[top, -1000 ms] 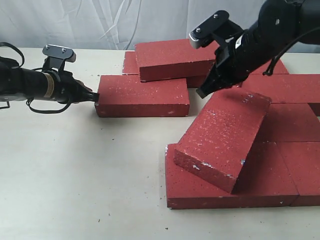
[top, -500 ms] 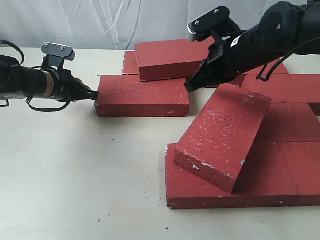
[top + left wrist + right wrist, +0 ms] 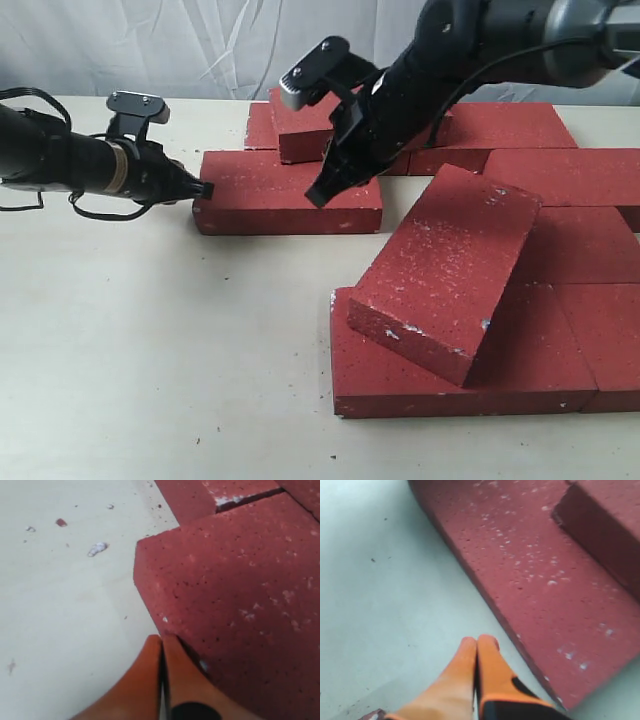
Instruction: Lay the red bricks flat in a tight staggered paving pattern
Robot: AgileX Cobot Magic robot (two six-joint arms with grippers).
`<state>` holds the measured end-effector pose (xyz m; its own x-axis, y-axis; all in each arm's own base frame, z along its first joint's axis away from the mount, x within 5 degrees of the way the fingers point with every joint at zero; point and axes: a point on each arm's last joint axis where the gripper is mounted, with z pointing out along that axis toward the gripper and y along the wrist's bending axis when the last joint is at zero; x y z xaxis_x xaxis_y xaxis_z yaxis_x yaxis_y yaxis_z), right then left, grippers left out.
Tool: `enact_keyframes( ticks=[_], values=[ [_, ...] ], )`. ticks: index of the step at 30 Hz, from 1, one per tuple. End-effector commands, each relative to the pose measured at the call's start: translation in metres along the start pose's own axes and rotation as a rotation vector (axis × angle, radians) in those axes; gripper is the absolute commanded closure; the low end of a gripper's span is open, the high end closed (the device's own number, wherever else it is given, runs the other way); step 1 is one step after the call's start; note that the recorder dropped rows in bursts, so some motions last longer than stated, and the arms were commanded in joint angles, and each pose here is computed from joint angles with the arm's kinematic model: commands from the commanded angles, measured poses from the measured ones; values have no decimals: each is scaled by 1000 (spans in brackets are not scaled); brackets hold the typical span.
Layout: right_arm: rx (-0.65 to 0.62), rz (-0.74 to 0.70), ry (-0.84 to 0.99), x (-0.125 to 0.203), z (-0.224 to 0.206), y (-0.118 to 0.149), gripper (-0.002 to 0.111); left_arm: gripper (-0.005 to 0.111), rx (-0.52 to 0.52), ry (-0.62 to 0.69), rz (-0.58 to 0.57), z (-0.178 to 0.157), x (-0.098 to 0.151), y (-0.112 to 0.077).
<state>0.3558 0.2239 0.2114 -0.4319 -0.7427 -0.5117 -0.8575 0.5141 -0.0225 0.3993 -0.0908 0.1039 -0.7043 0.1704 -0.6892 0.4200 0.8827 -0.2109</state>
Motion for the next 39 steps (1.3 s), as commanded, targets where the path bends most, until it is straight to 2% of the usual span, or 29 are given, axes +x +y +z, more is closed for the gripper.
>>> enact_keyframes(
  ticks=[1, 13, 23, 28, 39],
  values=[
    [-55, 0, 60, -4, 26, -5, 109, 107, 30, 8, 24, 3, -3, -11],
    [-61, -8, 128, 4, 79, -18, 109, 107, 54, 5, 17, 13, -3, -14],
    [108, -38, 153, 10, 87, -37, 109, 107, 153, -11, 16, 18, -5, -21],
    [131, -59, 163, 10, 85, -39, 109, 107, 189, -21, 19, 18, -7, -25],
    [164, -114, 247, 14, 76, -42, 109, 107, 134, -4, 39, 22, -4, -25]
  ],
)
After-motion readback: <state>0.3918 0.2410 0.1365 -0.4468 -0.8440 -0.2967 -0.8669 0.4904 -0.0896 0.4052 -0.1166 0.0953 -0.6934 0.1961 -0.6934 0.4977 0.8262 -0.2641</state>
